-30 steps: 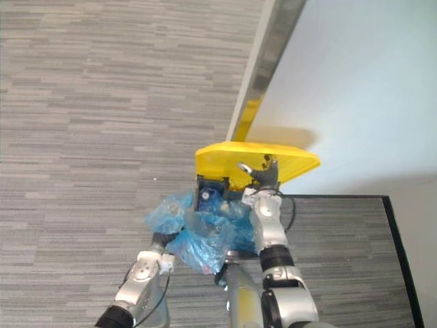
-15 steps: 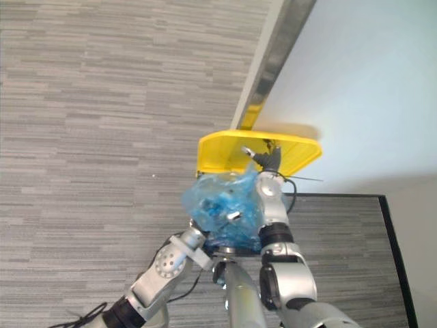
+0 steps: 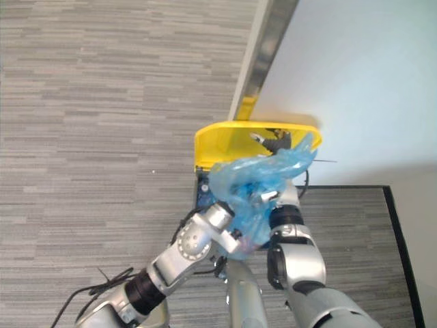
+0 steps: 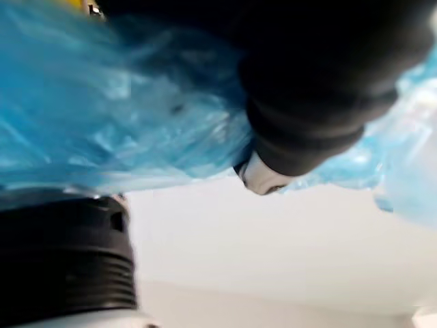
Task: Gather rubbish on tea table into small bin, then transfer packed bag to large trash can.
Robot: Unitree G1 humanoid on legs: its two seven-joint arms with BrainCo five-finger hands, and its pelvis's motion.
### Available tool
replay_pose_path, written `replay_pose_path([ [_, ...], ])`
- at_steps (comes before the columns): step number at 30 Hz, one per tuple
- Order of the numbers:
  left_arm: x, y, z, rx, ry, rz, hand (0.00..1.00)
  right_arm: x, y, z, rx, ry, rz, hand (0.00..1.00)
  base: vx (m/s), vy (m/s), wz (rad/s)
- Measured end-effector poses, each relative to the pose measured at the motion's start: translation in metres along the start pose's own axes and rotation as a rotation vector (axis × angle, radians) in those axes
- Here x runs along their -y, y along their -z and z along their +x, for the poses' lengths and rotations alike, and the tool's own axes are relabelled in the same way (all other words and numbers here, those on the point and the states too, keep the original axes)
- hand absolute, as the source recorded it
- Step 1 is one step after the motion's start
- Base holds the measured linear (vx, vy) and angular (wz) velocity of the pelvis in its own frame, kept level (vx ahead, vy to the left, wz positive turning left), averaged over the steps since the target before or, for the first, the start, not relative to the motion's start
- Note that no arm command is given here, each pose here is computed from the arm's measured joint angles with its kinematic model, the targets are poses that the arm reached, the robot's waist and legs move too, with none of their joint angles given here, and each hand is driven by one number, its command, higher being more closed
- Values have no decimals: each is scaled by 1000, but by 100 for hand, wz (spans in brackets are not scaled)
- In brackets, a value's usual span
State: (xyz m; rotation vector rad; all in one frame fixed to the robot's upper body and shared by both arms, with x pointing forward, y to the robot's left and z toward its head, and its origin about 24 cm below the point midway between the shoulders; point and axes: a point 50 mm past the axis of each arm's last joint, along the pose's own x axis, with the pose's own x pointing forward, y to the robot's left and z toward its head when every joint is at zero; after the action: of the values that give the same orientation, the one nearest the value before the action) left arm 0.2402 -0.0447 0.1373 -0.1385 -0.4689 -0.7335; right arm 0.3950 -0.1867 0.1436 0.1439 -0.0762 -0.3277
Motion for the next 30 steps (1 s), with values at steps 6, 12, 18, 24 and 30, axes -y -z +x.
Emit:
replay_pose_path([
  [6, -25, 37, -3, -174, -85, 77, 100, -6, -15, 4, 40, -13, 5, 0, -36, -48, -3],
  [12, -62, 78, -14, -404, -214, 135, 100, -22, -40, 2, 145, -71, -6, 0, -53, -51, -9],
  [18, -87, 77, -3, -433, -298, 169, 100, -41, -56, -4, 235, -145, -38, 0, 0, -87, -10],
  [24, -129, 68, 12, -467, -476, 222, 100, -65, -90, -11, 372, -227, -51, 0, 32, -113, 8],
  [30, -141, 78, 3, -574, -525, 280, 0, -72, -102, -16, 434, -264, -56, 0, -52, -11, -1],
])
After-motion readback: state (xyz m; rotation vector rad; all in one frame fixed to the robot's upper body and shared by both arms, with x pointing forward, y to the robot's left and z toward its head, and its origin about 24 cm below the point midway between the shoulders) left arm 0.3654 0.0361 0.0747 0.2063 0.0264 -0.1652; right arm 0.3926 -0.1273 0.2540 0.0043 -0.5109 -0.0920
